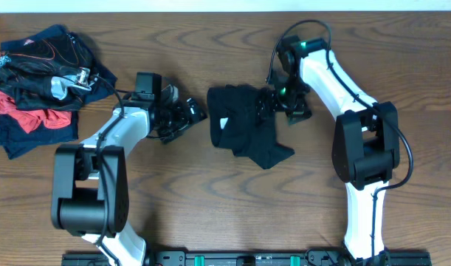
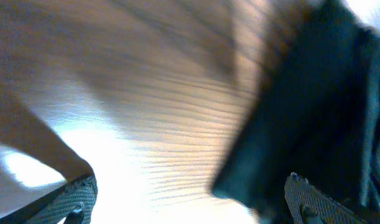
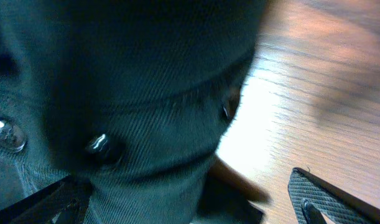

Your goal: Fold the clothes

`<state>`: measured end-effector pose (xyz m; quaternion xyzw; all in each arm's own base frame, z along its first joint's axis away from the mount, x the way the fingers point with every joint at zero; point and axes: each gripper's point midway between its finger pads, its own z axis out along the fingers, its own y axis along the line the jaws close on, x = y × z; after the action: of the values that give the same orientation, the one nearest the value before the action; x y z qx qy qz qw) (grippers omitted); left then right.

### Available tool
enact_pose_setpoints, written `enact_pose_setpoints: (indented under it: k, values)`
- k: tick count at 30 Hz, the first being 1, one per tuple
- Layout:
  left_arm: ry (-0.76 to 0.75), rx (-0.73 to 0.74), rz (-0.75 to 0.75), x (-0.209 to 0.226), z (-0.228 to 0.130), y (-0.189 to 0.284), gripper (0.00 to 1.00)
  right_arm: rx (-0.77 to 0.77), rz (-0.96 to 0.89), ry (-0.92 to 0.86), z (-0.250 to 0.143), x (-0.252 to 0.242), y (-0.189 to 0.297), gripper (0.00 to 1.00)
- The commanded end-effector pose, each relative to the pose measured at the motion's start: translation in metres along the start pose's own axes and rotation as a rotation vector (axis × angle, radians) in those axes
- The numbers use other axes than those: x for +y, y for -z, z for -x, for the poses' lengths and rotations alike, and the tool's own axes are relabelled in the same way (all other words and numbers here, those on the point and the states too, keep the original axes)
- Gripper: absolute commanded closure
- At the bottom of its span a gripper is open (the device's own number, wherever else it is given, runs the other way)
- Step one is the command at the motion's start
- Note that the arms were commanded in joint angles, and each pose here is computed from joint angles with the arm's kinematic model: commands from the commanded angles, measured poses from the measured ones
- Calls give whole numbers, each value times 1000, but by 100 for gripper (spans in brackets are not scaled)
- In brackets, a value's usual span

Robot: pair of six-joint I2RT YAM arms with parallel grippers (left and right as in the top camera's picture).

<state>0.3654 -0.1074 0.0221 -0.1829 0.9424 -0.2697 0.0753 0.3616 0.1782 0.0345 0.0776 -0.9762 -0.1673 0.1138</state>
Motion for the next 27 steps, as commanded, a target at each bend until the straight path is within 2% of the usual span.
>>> enact_pose_setpoints:
  k: [1,4,8,16,23,27]
  values:
    - [-12,-132,194,25,24,22,2,24,128,31,-10,18,-9,1]
    - [-18,-186,251,27,30,39,2,25,146,27,-11,17,-18,1]
    - [-37,-227,217,13,33,55,2,2,147,24,-6,17,-14,1]
    - [-79,-136,32,-27,14,50,2,-126,73,9,25,-2,38,1]
    - [-172,-81,-306,-91,9,58,2,-224,38,13,39,-10,97,1]
    - [-137,-68,-302,-87,11,50,2,-245,37,29,37,-5,116,1]
